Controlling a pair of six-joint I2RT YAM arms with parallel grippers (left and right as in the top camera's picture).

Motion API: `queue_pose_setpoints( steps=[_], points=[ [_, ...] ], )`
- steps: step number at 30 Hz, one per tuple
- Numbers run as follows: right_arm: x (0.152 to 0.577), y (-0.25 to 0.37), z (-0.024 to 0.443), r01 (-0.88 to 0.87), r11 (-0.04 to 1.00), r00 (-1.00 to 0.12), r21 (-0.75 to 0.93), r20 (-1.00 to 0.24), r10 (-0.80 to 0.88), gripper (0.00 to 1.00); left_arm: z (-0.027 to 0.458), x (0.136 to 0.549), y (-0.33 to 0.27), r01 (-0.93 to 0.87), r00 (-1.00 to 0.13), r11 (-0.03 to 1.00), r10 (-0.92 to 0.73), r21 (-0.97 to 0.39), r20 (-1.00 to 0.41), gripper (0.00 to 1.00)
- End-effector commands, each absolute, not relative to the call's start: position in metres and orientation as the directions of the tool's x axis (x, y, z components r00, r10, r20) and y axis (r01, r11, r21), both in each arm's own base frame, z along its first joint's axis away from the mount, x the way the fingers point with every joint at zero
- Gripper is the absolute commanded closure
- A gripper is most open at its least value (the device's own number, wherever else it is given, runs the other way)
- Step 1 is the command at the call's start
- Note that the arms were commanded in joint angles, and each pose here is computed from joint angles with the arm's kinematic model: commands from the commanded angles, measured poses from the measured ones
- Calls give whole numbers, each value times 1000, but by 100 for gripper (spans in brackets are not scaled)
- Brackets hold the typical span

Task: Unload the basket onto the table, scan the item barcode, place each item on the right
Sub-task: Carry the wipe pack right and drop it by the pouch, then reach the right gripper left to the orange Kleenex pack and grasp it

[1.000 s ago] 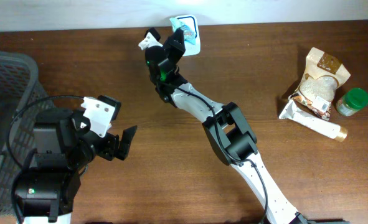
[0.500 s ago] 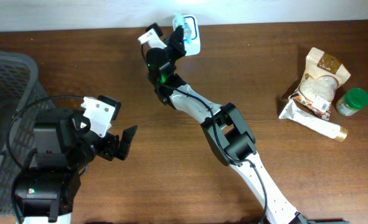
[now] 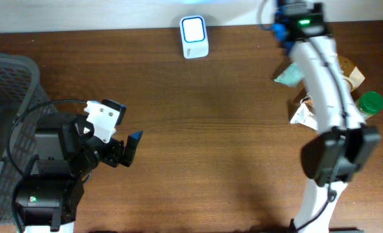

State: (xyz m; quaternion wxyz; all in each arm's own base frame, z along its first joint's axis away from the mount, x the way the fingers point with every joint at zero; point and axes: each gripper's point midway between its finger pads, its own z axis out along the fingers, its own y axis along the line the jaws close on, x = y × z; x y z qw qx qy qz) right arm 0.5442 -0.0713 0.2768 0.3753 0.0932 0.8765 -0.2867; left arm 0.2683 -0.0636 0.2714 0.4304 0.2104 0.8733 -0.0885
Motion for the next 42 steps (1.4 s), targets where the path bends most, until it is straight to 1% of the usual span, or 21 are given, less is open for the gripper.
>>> queue_pose_setpoints(
  steps=[1,4,7,10,13,15,16,18,20,21,23,26,29,31,33,34,35,36,38,40,42],
  points=[
    [527,-115,256,378,924,-692,-59,-681,240,96,274,268,-65,443,-541,896,276,10,-795,1],
    [493,-185,221,473,876,-697,97,-567,439,96,274,268,-65,443,-541,896,276,10,-795,1],
    [491,-200,220,475,865,-673,159,-567,474,96,274,268,-65,443,-541,896,276,10,-795,1],
    [507,-149,220,360,903,-718,234,-548,428,96,274,268,-65,443,-541,896,276,10,-795,1],
    [506,-72,210,228,955,-821,192,-490,294,96,274,268,-65,443,-541,896,276,10,-795,1],
    [498,-20,203,143,971,-873,190,-438,214,83,274,268,-65,443,-541,896,276,10,-795,1],
    [495,2,201,101,977,-888,190,-425,175,80,274,268,-65,443,-541,896,276,10,-795,1],
    [489,65,200,-69,984,-905,167,-424,8,74,274,268,-65,443,-541,896,276,10,-795,1],
    [482,103,200,-146,975,-904,167,-422,-63,46,274,268,-65,443,-541,896,276,10,-795,1],
    [476,123,199,-185,968,-903,167,-418,-101,30,274,268,-65,443,-541,896,276,10,-795,1],
    [463,160,198,-273,948,-891,161,-413,-186,17,274,268,-65,443,-541,896,276,10,-795,1],
    [450,194,198,-377,915,-861,144,-420,-288,8,274,268,-65,443,-541,896,276,10,-795,1],
    [446,203,198,-395,907,-855,145,-420,-306,8,281,274,-65,443,-507,896,275,26,-817,1],
    [446,203,198,-395,907,-855,145,-420,-305,7,276,270,-63,434,-533,901,276,22,-800,1],
    [445,205,197,-400,904,-855,153,-417,-308,7,267,270,-40,288,-609,957,202,24,-767,1],
    [443,211,196,-442,882,-841,164,-418,-344,7,271,268,-37,278,-601,960,194,25,-775,1],
    [432,233,187,-541,809,-805,230,-419,-419,9,280,264,-34,265,-574,964,186,34,-797,1],
    [427,251,178,-582,760,-789,289,-425,-443,13,299,257,-25,232,-526,971,182,66,-831,1],
    [418,287,158,-631,681,-765,370,-443,-468,20,323,240,-3,129,-471,985,159,110,-868,1],
    [405,326,138,-700,609,-709,372,-462,-532,22,331,228,6,94,-450,986,166,138,-877,1],
    [385,380,124,-813,489,-579,316,-526,-622,21,330,224,9,78,-456,988,157,136,-876,1]
  ],
)
